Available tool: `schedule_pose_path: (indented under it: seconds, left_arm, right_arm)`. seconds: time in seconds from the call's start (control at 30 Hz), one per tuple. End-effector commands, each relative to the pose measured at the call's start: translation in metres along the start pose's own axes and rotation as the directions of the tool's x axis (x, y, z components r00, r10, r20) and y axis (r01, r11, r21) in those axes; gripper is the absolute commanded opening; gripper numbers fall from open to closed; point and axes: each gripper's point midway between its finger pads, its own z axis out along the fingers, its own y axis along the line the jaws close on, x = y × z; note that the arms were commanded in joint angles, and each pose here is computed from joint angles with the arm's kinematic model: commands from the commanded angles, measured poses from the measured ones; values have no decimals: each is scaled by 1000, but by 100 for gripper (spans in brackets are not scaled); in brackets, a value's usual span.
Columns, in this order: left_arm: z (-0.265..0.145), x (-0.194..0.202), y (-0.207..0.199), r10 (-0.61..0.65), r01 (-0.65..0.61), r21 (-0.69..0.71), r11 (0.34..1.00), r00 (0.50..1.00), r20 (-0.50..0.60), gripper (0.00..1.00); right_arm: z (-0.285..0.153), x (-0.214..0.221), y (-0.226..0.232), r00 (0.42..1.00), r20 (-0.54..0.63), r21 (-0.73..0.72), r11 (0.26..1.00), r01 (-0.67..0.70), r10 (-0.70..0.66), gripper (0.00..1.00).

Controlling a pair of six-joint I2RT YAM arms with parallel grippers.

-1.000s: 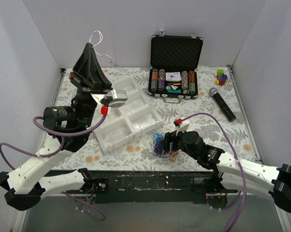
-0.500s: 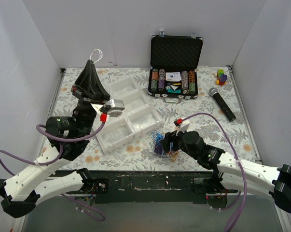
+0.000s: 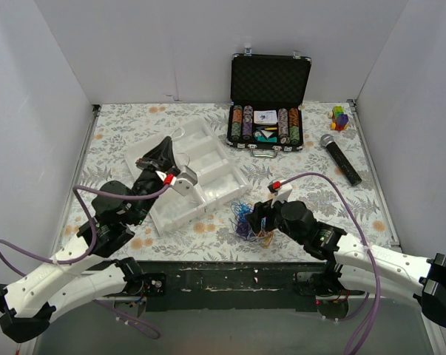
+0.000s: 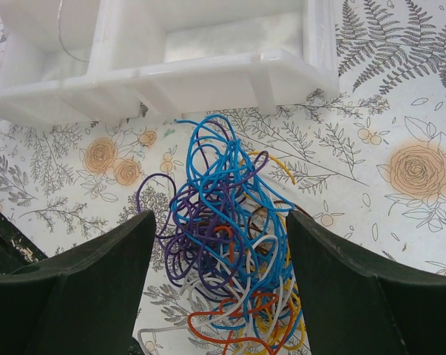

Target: Untangle the cables

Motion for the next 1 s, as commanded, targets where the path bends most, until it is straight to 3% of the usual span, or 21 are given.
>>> schedule_pose_path:
  seconds: [0.0, 0.17, 0.47, 0.63, 0.83, 0.97]
  left_arm:
    - [-15, 25, -54, -185, 202, 157, 967, 976, -115, 0]
    - [-34, 39, -92, -257, 297, 260, 919, 950, -176, 0]
    - [-32, 35, -113, -311, 358, 317, 878, 931, -189, 0]
    - [-44, 51, -132, -317, 396, 336, 854, 910, -267, 0]
    - [-61, 111, -148, -215, 309, 206, 929, 900, -378, 0]
    - [-63, 127, -146, -242, 319, 120, 940, 872, -426, 0]
  right_arm:
    - [-1, -15, 5, 998, 52, -11, 1000, -29, 29, 80]
    - [-3, -16, 4, 998, 57, -5, 1000, -30, 30, 80]
    - [-3, -13, 2, 998, 50, 1, 999, -34, 33, 80]
    - [-3, -12, 3, 998, 45, -2, 999, -35, 35, 80]
    - [-5, -7, 0, 998, 37, 2, 999, -41, 41, 80]
    - [-4, -2, -1, 999, 28, 5, 999, -42, 42, 80]
